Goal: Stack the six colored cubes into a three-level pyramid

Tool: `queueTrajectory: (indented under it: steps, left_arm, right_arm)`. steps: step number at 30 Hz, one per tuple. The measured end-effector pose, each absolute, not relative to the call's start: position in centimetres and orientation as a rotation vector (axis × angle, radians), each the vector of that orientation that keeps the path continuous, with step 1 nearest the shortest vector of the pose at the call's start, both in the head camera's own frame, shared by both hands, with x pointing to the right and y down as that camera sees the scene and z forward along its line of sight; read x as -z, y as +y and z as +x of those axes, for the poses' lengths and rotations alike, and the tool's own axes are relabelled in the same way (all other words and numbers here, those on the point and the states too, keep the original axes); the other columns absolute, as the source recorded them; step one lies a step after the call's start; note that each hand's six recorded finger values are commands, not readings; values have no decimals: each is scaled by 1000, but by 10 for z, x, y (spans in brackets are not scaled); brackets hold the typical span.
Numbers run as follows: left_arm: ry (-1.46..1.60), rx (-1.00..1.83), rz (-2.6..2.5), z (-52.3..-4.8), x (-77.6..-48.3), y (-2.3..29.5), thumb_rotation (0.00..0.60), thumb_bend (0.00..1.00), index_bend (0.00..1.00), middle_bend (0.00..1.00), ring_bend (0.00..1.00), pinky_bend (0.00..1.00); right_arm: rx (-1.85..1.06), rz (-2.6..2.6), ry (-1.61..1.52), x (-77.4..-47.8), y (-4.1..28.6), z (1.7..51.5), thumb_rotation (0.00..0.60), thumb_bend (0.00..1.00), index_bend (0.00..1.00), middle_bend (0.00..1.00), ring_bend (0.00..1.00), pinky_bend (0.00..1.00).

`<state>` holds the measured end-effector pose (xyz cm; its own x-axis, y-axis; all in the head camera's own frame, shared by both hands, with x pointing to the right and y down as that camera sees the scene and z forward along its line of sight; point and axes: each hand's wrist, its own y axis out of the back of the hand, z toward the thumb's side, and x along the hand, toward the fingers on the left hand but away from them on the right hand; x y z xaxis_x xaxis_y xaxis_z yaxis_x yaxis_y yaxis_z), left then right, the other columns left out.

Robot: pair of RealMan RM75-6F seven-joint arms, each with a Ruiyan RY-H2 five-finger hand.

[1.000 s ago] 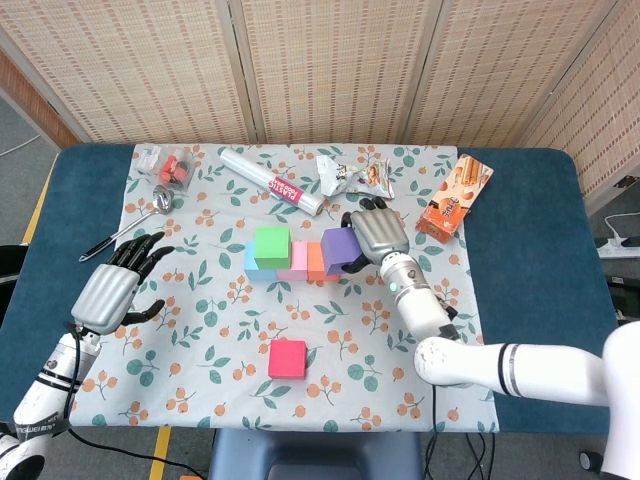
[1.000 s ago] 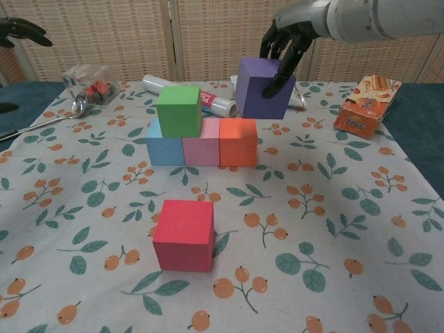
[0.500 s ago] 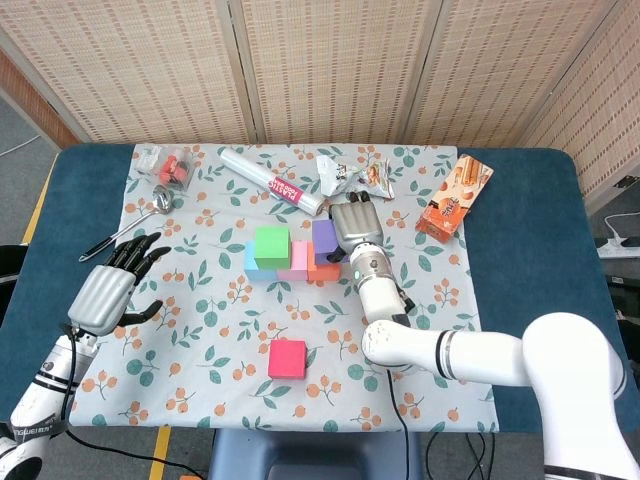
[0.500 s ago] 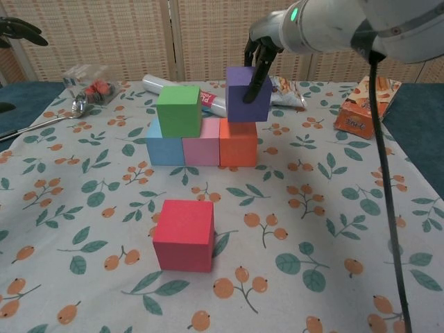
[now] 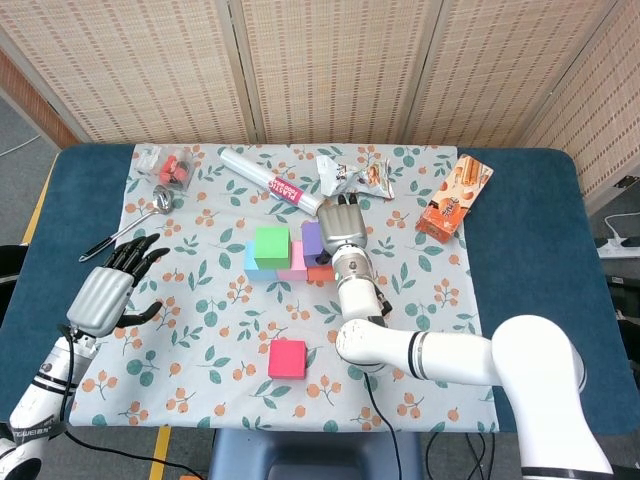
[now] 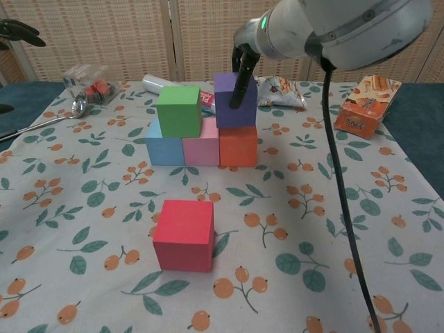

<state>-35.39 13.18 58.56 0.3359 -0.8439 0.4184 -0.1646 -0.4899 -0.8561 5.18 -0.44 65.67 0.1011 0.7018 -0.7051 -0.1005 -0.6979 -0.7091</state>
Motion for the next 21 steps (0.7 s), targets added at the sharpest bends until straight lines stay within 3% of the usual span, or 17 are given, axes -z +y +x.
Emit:
queueTrajectory:
  steps: [21]
  left_arm:
    - [907, 1187, -1883, -362, -590, 134, 600, 290, 131, 16, 0, 118]
  right_arm:
    - [-1684, -1761, -560, -667, 0, 37, 600, 297, 548, 466, 198, 188]
